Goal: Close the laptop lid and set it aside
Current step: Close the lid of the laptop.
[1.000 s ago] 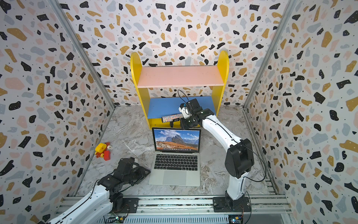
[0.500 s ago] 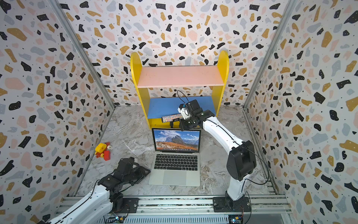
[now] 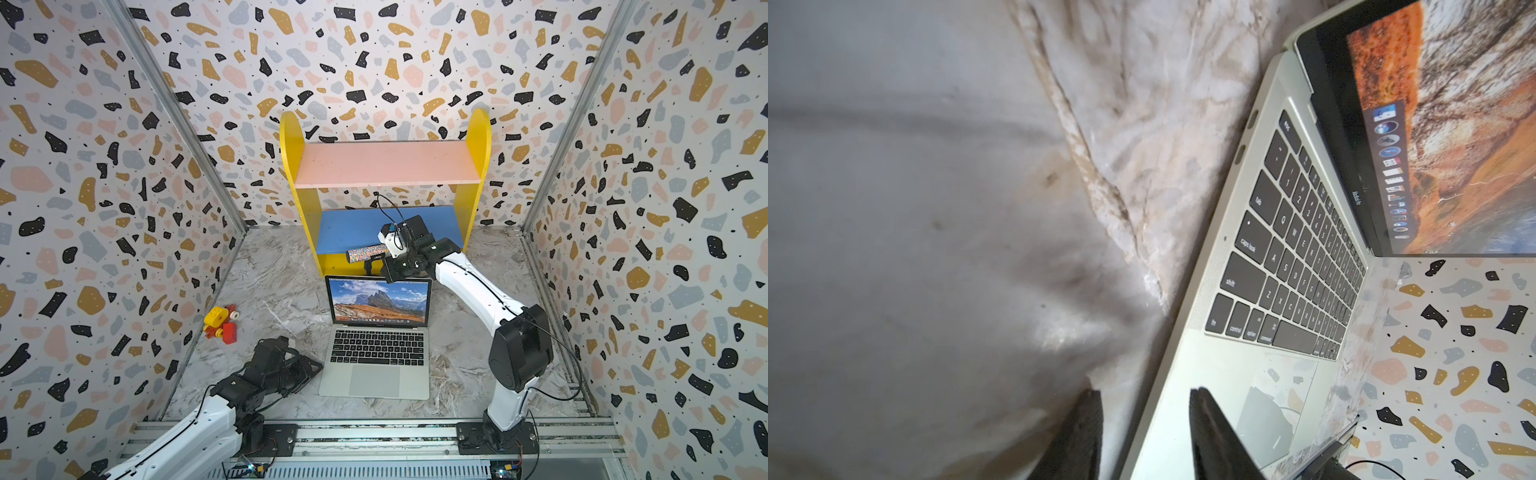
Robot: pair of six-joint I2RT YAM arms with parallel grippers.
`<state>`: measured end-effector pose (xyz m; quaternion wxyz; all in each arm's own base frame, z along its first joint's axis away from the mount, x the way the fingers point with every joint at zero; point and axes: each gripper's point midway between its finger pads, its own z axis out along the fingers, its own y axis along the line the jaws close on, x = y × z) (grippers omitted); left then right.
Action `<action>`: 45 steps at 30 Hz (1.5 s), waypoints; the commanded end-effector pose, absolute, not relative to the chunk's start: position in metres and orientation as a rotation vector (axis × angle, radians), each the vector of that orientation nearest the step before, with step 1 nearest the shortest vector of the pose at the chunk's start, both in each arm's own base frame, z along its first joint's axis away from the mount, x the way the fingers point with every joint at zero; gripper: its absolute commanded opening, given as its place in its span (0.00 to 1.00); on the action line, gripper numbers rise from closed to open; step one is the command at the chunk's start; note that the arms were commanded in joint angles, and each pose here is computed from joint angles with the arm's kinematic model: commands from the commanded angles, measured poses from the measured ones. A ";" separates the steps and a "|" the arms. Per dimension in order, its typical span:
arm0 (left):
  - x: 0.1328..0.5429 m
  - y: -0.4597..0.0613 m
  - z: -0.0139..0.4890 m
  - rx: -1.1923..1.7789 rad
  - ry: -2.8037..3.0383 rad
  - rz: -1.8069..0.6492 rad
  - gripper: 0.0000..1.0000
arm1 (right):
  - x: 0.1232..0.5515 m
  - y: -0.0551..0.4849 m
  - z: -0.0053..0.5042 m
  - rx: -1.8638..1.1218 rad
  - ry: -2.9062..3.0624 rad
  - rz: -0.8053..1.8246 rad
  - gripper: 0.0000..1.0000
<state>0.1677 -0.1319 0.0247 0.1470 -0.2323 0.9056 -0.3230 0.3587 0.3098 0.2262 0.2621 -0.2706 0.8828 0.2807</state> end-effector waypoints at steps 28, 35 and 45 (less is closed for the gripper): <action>0.168 -0.128 0.017 -0.677 2.613 -0.888 0.39 | 0.309 0.318 0.244 -0.844 2.351 0.865 0.00; 0.168 -0.128 0.017 -0.678 2.615 -0.884 0.39 | 0.300 0.317 0.241 -0.857 2.352 0.874 0.00; 0.168 -0.127 0.016 -0.683 2.616 -0.879 0.39 | 0.289 0.316 0.238 -0.868 2.349 0.873 0.00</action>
